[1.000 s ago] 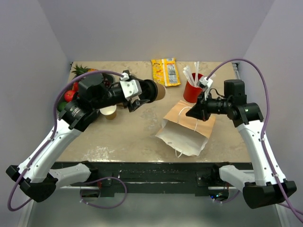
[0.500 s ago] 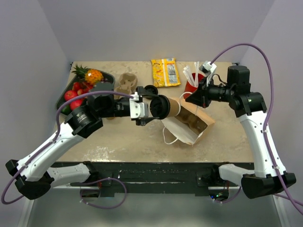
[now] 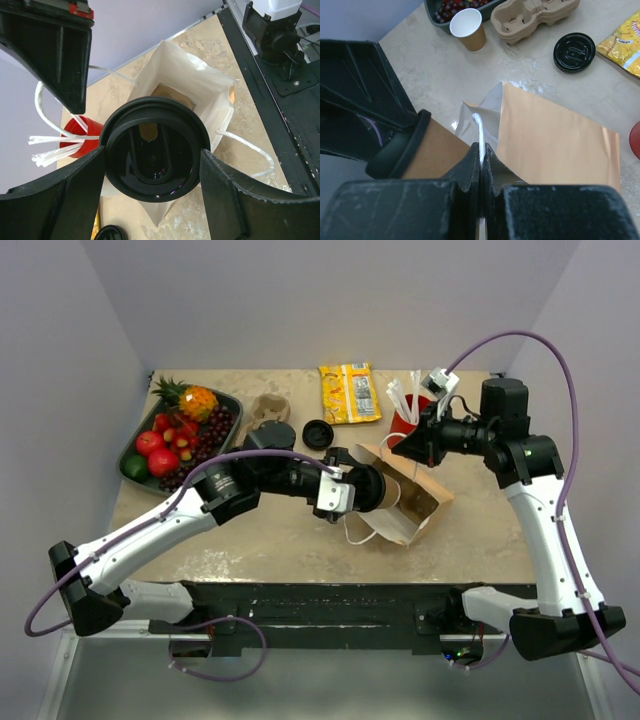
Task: Pack the takeout coffee
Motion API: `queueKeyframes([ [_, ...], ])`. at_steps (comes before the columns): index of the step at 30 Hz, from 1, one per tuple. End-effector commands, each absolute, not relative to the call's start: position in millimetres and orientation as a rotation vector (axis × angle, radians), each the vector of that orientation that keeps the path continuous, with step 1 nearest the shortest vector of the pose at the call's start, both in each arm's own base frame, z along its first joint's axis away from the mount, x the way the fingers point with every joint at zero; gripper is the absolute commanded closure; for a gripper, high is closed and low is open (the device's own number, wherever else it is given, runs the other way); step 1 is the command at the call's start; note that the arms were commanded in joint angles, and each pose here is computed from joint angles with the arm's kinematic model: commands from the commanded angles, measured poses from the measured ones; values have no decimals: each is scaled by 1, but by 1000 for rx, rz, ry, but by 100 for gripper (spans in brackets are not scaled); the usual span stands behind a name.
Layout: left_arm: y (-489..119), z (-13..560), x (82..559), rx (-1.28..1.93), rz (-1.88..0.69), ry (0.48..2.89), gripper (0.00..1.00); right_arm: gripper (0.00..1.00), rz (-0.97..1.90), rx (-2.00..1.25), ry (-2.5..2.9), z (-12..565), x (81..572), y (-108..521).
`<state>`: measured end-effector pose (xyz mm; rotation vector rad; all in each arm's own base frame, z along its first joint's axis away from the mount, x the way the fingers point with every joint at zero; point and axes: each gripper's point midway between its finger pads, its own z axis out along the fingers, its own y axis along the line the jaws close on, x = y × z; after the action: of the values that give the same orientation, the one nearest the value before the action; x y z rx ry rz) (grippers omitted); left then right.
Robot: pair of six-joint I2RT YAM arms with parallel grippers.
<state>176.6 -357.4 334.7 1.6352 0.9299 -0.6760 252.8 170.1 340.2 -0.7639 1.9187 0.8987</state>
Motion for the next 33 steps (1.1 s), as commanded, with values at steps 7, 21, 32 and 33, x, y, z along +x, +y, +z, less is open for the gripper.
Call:
queueKeyframes([
  [7,-394,327,195,1522,-686,1087,100,100,869,-726,1866,358,249,168],
  [21,-410,302,243,1165,-561,1391,100,100,903,-700,1907,354,242,168],
  [32,-416,251,255,1230,-480,1458,100,100,877,-678,1899,364,245,166],
  [33,-417,249,255,1228,-484,1467,100,100,878,-673,1902,363,245,166],
])
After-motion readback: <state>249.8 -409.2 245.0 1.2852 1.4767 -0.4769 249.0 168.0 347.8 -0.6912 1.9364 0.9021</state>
